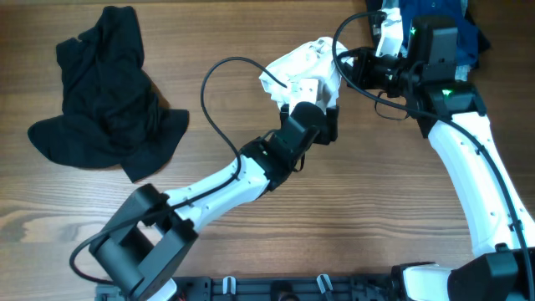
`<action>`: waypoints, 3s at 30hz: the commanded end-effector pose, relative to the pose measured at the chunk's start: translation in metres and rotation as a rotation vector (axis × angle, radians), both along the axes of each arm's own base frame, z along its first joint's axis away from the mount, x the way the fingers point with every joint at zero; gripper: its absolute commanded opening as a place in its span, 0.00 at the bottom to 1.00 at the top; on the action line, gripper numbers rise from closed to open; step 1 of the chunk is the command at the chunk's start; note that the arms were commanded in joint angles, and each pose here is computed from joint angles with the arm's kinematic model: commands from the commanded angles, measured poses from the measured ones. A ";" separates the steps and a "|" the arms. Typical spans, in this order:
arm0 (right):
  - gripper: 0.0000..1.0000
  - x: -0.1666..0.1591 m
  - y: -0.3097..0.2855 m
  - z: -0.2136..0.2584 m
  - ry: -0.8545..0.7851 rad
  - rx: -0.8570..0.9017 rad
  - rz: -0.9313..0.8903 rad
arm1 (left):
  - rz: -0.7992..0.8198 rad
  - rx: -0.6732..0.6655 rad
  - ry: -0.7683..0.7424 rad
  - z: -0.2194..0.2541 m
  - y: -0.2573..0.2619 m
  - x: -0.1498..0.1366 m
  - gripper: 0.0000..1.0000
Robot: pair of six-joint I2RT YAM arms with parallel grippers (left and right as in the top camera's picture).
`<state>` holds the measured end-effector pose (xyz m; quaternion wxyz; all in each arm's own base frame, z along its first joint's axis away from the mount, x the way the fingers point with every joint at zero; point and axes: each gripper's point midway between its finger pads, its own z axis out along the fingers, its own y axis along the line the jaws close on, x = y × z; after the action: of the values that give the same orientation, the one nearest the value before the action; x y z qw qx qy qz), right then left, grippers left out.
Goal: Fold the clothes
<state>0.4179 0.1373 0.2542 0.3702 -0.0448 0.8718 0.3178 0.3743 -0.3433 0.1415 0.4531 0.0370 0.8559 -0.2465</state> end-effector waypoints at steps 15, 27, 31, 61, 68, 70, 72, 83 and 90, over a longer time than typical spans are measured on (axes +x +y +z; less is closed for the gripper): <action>0.04 0.001 -0.001 0.007 -0.033 -0.015 0.004 | 0.301 0.028 -0.122 0.013 0.062 0.050 0.04; 0.08 -0.005 -0.013 -0.011 0.030 -0.084 -0.035 | 0.299 0.147 -0.349 0.126 0.100 0.030 0.04; 0.14 -0.007 -0.020 -0.019 0.061 -0.113 -0.063 | 0.302 0.130 -0.406 0.158 0.109 0.020 0.04; 0.80 -0.081 0.038 -0.110 0.325 0.002 0.168 | 0.439 -0.100 -0.616 0.238 0.147 0.031 0.04; 0.79 -0.087 0.078 -0.125 0.315 -0.032 0.206 | 0.384 -0.252 -0.740 0.278 0.138 0.022 0.04; 0.79 -0.083 0.084 -0.122 0.317 -0.002 0.187 | 0.372 -0.318 -0.795 0.297 0.138 0.016 0.04; 0.79 -0.078 0.089 -0.118 0.315 0.030 0.165 | 0.373 -0.360 -0.830 0.309 0.139 0.011 0.04; 0.77 -0.049 0.086 -0.106 0.311 0.126 -0.024 | 0.380 -0.436 -0.894 0.348 0.142 0.002 0.04; 0.77 -0.033 0.071 -0.100 0.261 0.136 -0.074 | 0.397 -0.503 -0.960 0.390 0.152 -0.008 0.04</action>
<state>0.3716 0.2222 0.1602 0.2556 0.0248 0.8896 0.3776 0.3805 -0.2006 0.4873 0.8043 -0.1194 0.5046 -0.2900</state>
